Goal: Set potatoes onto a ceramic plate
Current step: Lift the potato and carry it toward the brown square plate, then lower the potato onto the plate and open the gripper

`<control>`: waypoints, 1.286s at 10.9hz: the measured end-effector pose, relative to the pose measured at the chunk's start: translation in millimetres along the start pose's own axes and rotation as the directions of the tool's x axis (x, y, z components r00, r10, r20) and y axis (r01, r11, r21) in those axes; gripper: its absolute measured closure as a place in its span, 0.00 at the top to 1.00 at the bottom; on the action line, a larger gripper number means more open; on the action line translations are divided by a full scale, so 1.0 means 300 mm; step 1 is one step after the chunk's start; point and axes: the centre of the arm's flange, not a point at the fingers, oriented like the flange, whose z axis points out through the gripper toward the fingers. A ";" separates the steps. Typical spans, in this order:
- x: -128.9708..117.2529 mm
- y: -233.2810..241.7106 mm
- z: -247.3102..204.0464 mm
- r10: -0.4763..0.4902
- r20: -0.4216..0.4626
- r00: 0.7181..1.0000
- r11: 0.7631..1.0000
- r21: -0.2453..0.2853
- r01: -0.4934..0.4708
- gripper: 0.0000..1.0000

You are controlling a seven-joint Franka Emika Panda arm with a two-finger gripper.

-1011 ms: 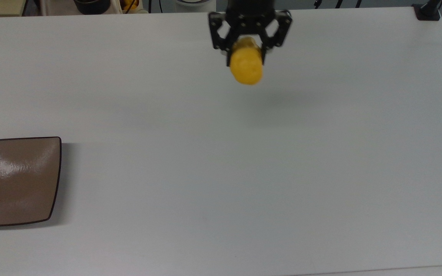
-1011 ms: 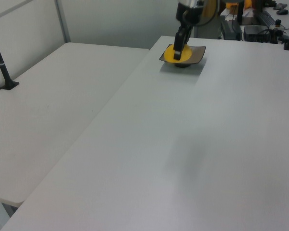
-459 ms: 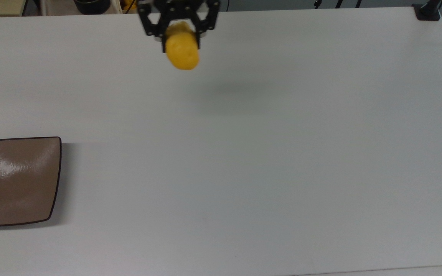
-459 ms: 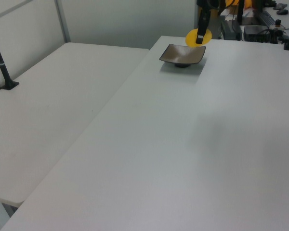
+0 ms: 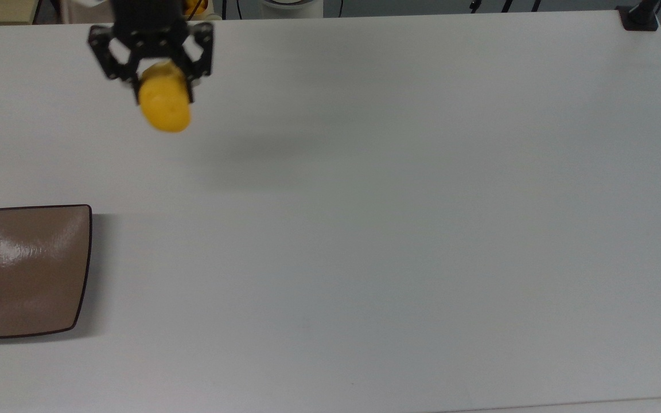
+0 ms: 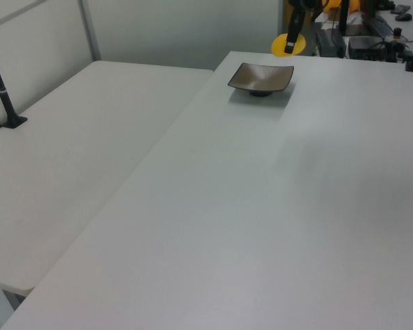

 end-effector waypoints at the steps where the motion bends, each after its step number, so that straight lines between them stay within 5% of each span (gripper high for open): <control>1: 0.004 0.079 0.071 0.031 -0.026 0.999 0.999 -0.016 -0.032 0.63; 9: 0.004 0.485 0.508 0.097 -0.236 0.967 0.985 -0.113 -0.126 0.63; 14: 0.021 0.550 0.765 0.072 -0.338 0.938 0.975 -0.174 -0.137 0.63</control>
